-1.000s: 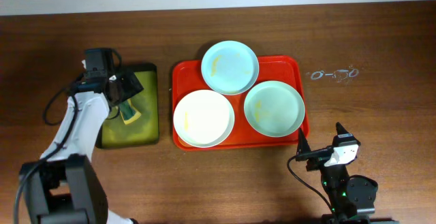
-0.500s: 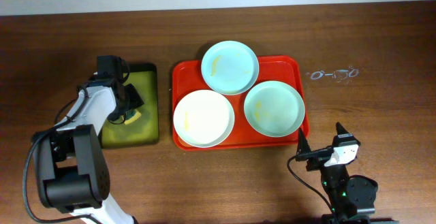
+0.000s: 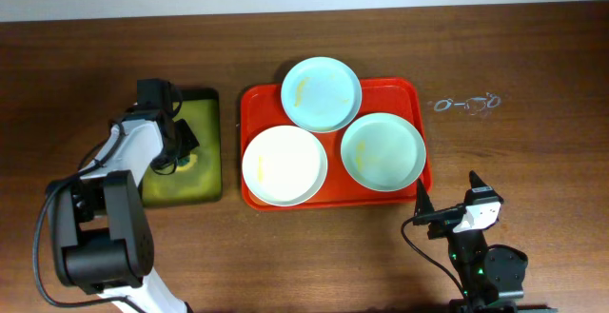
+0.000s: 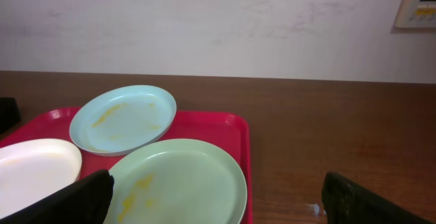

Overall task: Clean dirty plates on tray and stack at the side
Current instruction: 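Grasp the green-yellow sponge with the left gripper and dip it in water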

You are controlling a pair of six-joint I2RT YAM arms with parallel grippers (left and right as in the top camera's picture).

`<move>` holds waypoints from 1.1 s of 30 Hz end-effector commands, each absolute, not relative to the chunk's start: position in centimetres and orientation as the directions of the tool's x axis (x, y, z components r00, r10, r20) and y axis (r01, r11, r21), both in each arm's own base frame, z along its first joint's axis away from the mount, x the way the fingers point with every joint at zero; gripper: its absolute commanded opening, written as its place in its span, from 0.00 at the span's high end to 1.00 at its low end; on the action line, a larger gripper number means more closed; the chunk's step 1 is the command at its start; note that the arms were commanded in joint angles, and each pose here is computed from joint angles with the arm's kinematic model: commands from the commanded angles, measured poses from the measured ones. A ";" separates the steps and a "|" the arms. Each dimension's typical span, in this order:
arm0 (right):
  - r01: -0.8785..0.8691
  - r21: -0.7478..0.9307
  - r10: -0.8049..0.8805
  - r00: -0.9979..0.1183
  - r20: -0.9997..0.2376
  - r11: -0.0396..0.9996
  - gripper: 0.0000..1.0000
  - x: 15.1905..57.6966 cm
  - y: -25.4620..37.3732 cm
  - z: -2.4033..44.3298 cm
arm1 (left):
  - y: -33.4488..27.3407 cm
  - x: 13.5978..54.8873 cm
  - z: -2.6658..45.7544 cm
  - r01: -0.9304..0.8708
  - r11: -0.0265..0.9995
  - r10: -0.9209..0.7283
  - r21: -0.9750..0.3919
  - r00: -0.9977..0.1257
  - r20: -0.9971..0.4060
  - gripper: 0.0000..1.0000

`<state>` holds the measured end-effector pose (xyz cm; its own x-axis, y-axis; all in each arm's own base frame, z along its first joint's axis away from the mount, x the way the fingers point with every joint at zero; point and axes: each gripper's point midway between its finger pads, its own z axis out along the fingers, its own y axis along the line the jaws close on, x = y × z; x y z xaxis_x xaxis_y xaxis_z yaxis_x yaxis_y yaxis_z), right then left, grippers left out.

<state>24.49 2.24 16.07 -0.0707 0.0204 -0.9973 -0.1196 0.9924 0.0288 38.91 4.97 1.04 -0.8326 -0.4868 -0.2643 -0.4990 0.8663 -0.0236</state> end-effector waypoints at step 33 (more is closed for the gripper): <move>-0.117 0.023 0.014 -0.074 -0.997 0.993 0.02 24.5 2.2 15.7 | 8.5 38.8 7.9 -0.563 0.826 -0.504 0.020 -0.755 -0.419 0.07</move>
<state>24.49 2.24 16.06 -0.0710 0.0204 -0.9973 -0.1196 0.9924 0.0288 38.85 8.00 7.54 -0.7636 -0.5019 -0.4062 -0.5532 0.8330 0.0106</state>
